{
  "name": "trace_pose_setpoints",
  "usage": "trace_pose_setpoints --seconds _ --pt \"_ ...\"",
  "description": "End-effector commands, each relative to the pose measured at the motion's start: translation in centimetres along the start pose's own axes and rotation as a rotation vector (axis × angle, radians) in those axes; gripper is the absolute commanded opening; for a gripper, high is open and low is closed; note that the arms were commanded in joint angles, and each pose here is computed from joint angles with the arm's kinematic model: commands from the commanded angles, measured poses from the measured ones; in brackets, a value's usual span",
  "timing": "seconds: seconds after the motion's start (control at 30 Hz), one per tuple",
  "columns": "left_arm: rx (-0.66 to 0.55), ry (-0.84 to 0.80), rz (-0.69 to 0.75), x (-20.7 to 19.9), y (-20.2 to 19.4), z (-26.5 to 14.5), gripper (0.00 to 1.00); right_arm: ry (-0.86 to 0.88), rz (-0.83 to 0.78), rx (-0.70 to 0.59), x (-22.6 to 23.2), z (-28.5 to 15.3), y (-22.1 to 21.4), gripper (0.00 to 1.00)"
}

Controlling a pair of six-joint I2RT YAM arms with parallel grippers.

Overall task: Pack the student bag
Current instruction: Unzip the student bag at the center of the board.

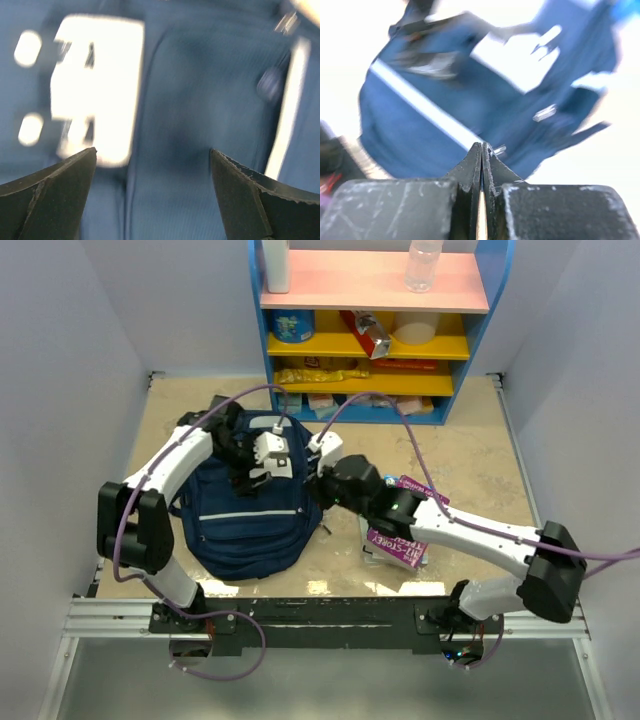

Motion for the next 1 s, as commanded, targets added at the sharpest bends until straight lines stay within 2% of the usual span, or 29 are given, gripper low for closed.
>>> trace_pose_setpoints --seconds 0.0,0.03,0.1,0.13,0.17,0.23,0.37,0.5,0.57,0.8,0.97 --pt "0.021 0.026 -0.012 0.4 -3.2 -2.3 1.00 -0.036 -0.365 0.014 -4.5 -0.5 -0.6 0.06" --pt "0.009 0.046 -0.016 0.9 -3.5 -2.4 1.00 -0.020 -0.394 0.037 -4.5 -0.4 -1.1 0.09" --pt "0.011 0.048 -0.020 0.9 -4.0 -1.7 1.00 0.005 -0.447 0.127 -4.8 -0.4 -2.5 0.23" --pt "-0.002 0.051 -0.017 1.3 -3.9 -1.2 1.00 0.012 -0.457 0.187 -4.8 0.2 -3.5 0.30" --pt "-0.009 0.052 -0.026 1.5 -3.9 -0.9 1.00 0.008 -0.452 0.212 -4.9 0.4 -3.7 0.42" --pt "-0.030 0.058 -0.017 2.2 -3.6 -0.4 1.00 0.031 -0.440 0.251 -4.7 0.8 -4.4 0.42" --pt "-0.059 0.089 0.033 3.1 -2.8 -0.6 1.00 0.014 -0.399 0.285 -4.7 1.0 -5.5 0.37" --pt "-0.079 0.096 0.045 3.5 -2.7 -0.8 1.00 0.007 -0.381 0.382 -4.9 1.5 -7.7 0.40" --pt "-0.089 0.097 0.050 3.6 -2.8 -0.9 1.00 0.005 -0.375 0.404 -4.9 1.7 -8.1 0.48" --pt "-0.094 0.093 0.042 3.8 -2.9 -1.6 0.93 0.003 -0.368 0.471 -4.9 3.5 -10.5 0.57" --pt "-0.106 0.103 0.030 4.0 -2.5 -2.1 0.92 -0.014 -0.341 0.454 -4.8 4.1 -10.0 0.59"
Point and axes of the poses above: each gripper's point midway between its finger pads, its own z axis out along the fingers, its own x axis along the line the jaws close on, y = z × x, the point moved 8 cm from there along -z, back along the fingers, and after that the axes turned 9 degrees about -z, right-handed, at the moved point
